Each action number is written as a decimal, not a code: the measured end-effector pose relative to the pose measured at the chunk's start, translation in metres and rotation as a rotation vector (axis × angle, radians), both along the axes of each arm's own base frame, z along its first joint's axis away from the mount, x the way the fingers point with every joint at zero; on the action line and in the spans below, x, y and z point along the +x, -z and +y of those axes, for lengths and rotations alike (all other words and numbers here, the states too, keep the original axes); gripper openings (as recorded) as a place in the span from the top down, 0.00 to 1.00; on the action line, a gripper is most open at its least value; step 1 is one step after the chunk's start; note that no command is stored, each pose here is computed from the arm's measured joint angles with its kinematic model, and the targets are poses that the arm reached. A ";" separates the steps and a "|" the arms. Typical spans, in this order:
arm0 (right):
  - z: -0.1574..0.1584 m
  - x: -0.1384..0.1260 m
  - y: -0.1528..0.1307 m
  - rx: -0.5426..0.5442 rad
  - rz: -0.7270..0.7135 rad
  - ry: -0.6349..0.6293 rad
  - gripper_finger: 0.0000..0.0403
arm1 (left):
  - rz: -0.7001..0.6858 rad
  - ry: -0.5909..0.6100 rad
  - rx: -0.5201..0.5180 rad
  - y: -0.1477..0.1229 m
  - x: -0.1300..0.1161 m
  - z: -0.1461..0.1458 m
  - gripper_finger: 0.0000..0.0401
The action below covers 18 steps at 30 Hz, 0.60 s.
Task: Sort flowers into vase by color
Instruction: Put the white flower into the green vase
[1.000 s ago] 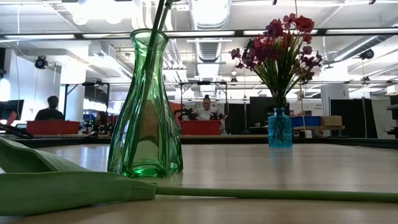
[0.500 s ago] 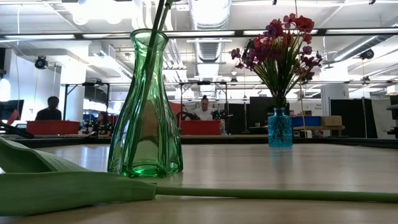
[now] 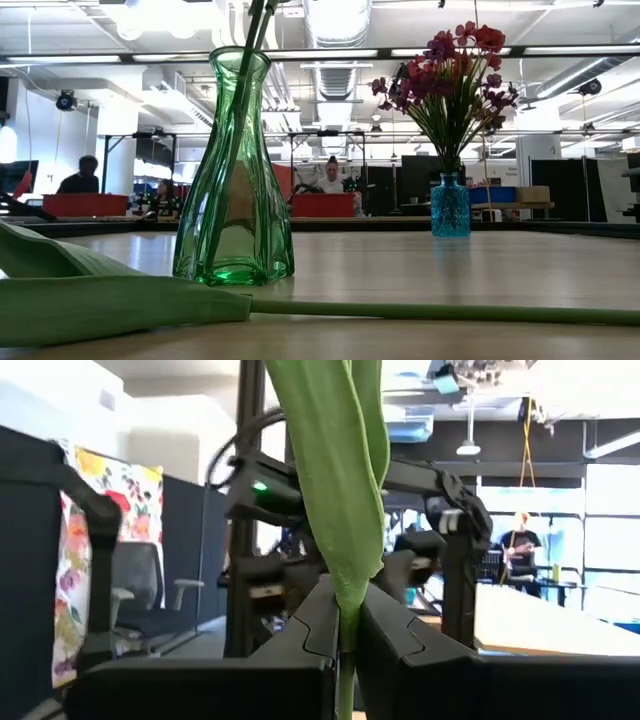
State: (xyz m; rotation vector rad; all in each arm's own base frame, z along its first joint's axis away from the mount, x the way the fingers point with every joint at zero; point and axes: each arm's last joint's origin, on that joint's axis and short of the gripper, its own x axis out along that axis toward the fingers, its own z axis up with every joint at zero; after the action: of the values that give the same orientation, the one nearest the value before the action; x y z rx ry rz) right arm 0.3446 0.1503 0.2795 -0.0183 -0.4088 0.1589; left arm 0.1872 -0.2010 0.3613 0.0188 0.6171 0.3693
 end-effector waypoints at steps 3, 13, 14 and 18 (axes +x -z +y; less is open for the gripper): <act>-0.003 0.003 0.003 0.006 0.006 0.008 0.97 | 0.005 0.006 0.008 0.007 0.000 -0.010 0.48; -0.009 0.014 0.018 0.010 0.056 0.024 0.97 | 0.036 0.023 0.102 0.054 0.004 -0.046 0.48; -0.009 0.015 0.020 0.009 0.057 0.026 0.97 | 0.039 0.027 0.105 0.058 0.004 -0.049 0.48; -0.009 0.016 0.023 0.005 0.067 0.027 0.97 | 0.044 0.020 0.108 0.073 0.005 -0.055 0.48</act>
State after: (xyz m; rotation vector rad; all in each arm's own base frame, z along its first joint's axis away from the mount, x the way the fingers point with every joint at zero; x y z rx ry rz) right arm 0.3605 0.1409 0.2564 -0.0133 -0.3417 0.1310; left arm 0.1922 -0.2563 0.2885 0.1366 0.6392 0.3829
